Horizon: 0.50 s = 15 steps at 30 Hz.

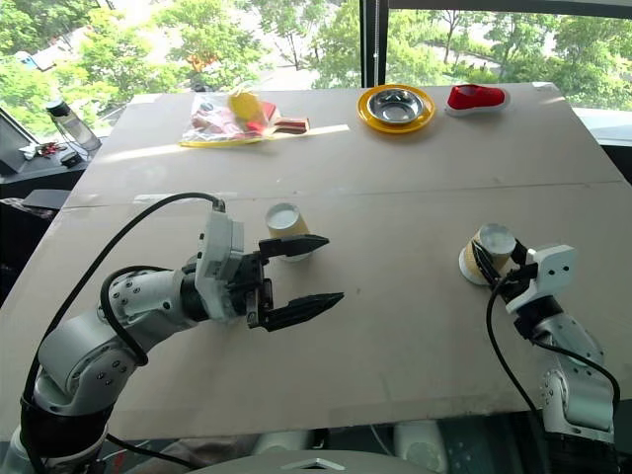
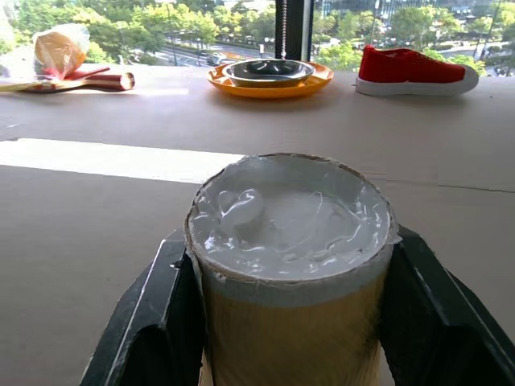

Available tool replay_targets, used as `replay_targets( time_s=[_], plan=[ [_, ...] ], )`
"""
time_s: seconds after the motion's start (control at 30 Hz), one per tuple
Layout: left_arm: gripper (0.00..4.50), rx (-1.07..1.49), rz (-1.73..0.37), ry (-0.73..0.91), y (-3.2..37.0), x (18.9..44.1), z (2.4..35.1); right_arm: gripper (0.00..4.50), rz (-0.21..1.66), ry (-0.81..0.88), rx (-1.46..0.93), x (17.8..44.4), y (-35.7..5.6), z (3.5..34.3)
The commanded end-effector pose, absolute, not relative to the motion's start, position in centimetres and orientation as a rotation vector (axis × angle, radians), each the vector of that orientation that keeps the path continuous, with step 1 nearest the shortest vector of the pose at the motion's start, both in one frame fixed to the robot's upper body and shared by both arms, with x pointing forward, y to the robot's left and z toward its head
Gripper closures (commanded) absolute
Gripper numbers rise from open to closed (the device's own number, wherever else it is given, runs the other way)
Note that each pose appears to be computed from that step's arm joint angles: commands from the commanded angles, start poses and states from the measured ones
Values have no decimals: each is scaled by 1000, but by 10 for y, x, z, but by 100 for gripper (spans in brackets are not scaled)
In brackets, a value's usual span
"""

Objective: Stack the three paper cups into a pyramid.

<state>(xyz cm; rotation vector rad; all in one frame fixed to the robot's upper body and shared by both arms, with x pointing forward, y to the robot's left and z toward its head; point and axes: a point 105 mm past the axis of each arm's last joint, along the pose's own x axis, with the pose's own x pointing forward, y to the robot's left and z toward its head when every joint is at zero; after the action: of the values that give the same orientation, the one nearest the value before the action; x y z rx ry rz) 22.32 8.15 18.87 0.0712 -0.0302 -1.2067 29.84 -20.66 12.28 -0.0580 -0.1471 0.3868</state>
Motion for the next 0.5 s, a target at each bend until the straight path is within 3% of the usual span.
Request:
replay_targets(
  time_s=[0.03,0.3,0.5],
  plan=[
    [0,64,-1044,-93,88,228,198,247,514,-199,-112,314,-169,140],
    [0,47,-808,-100,95,232,196,247,655,-212,-85,356,-105,150],
    [0,49,-734,-101,100,232,194,247,727,-189,-73,364,-84,151]
  ],
)
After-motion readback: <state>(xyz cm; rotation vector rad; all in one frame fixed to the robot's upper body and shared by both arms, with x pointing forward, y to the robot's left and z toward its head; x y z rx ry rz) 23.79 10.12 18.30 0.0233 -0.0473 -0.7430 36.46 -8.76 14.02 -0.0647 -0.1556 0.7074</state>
